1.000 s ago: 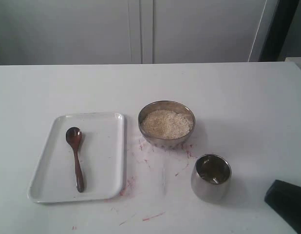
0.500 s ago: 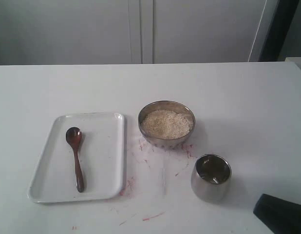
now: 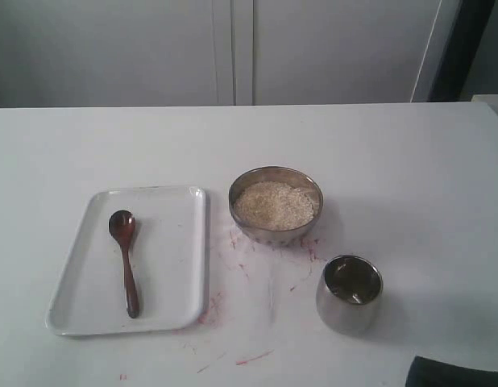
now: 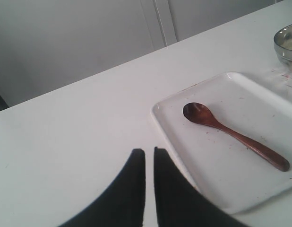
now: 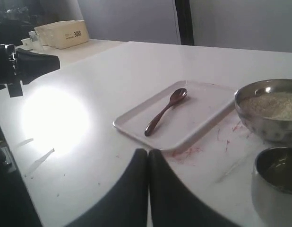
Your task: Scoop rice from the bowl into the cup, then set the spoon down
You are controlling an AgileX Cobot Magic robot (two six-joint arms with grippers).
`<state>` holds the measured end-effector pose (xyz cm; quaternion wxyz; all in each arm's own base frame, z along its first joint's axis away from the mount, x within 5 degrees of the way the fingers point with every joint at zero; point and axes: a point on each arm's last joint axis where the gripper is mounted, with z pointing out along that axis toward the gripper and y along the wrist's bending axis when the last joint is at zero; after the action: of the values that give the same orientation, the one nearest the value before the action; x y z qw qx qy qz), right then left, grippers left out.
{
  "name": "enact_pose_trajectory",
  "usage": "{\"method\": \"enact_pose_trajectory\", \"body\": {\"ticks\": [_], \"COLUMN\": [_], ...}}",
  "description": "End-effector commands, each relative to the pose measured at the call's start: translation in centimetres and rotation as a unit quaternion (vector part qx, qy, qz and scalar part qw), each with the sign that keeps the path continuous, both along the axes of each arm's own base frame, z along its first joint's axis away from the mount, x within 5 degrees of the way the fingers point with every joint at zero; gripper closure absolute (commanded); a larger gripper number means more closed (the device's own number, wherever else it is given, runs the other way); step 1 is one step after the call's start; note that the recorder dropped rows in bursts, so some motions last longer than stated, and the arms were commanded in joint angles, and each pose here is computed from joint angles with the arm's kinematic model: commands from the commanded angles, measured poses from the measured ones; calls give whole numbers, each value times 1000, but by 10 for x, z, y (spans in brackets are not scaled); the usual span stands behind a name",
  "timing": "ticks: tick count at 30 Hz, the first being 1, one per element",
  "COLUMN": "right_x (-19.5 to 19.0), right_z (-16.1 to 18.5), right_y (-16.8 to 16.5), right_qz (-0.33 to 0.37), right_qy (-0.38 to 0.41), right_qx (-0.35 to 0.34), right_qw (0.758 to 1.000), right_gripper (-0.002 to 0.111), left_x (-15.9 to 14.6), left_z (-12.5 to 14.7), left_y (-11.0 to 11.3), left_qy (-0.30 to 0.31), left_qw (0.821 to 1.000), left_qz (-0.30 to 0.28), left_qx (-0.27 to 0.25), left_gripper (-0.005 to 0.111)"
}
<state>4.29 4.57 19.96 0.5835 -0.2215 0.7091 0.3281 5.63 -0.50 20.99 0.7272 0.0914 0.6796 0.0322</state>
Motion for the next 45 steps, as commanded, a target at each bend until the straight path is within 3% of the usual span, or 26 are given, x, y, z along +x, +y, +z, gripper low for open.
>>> {"method": "enact_pose_trajectory", "body": {"ticks": [1,6,10,34,42,45], "right_x": [0,-1,-3,-4,-2,1], "right_z": [-4,-9,-19,-18,-15,-15], "right_y": [0,-1,-2,-3,-10,-15], "right_qz": [-1,1,13,11,-46,-98], "right_qy": [16,30,37,33,15,20], "right_qx": [-7,-32,-103,-97,-73,-73], "right_qw": [1000,999,994,995,996,992], "right_gripper": [108,108,108,108,108,108], "left_x": [0,0,0,0,0,0], "left_z": [1,1,1,1,1,1], "left_y": [0,0,0,0,0,0], "left_qy": [-3,-3,-3,-3,-3,-3], "left_qw": [1000,1000,1000,1000,1000,1000], "left_qz": [-2,-2,-2,-2,-2,-2], "left_qx": [-4,-4,-4,-4,-4,-4], "left_gripper": [92,92,92,92,92,92]}}
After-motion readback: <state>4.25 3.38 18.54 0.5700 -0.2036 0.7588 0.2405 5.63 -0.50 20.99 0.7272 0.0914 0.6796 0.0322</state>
